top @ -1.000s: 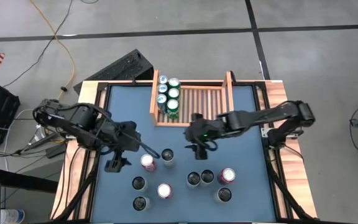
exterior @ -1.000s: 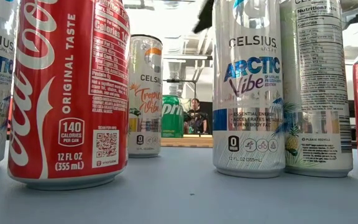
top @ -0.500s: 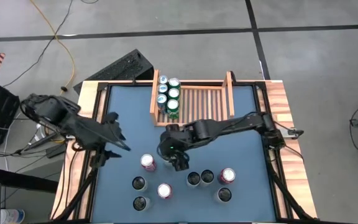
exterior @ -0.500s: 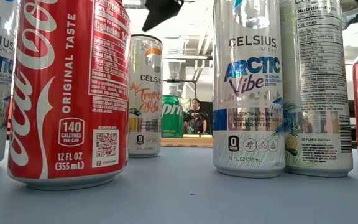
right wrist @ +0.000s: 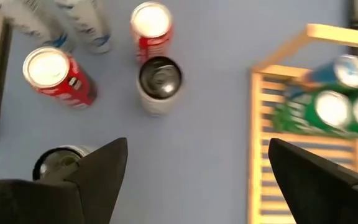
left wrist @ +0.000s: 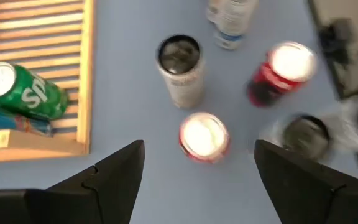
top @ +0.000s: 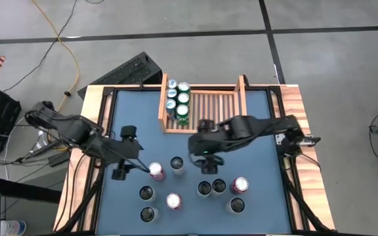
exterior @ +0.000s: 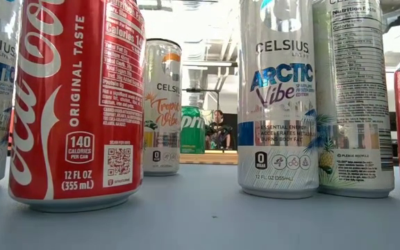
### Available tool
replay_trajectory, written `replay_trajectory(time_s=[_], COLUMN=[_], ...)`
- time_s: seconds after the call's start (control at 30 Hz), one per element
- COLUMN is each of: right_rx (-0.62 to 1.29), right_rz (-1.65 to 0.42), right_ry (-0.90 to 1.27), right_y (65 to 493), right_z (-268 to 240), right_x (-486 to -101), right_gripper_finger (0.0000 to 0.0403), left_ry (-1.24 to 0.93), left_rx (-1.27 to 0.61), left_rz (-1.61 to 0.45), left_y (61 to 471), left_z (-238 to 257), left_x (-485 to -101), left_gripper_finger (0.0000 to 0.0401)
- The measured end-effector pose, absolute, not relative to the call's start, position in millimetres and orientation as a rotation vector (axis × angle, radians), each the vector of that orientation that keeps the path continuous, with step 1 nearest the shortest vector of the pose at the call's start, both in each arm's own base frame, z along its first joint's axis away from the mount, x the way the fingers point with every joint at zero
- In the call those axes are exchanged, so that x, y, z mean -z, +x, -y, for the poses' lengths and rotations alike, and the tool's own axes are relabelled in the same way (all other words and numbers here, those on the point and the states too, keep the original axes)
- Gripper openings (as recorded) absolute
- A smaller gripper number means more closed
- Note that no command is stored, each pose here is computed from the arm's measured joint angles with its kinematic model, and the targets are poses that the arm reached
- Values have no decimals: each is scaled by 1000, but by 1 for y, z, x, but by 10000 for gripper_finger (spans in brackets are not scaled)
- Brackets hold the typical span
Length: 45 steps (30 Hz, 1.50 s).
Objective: Place canned beverage on shelf
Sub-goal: Put the red soda can on the shelf
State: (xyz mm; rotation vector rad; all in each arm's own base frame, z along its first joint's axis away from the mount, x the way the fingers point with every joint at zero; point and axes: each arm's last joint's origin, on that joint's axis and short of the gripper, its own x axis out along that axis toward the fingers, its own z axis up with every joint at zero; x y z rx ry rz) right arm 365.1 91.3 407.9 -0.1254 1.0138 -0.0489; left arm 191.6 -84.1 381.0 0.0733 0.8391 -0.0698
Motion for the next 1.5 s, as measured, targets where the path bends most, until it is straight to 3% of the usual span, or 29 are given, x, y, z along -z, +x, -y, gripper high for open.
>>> replay_trajectory(time_s=[0.3, 0.57, 0.9, 1.23, 1.5], right_rx=[188, 198, 213, 215, 213], right_rz=[-942, -1015, -1012, -1042, -1042], right_ry=[-81, -104, -116, -131, -132], right_y=[336, 332, 328, 328, 328], right_z=[-98, -103, -102, -102, -102], right_x=[-431, -424, -426, -423, -423], right_gripper_finger=[377, 376, 376, 376, 376], left_ry=[21, 21, 82, -11, -40], left_rx=[7, 49, 70, 46, -78], left_rz=[-829, -799, -941, -962, -972], left_y=[211, 216, 239, 244, 245], left_z=[81, 84, 96, 99, 92], left_x=[-306, -296, -258, -255, -283], left_gripper_finger=[290, 290, 290, 290, 290])
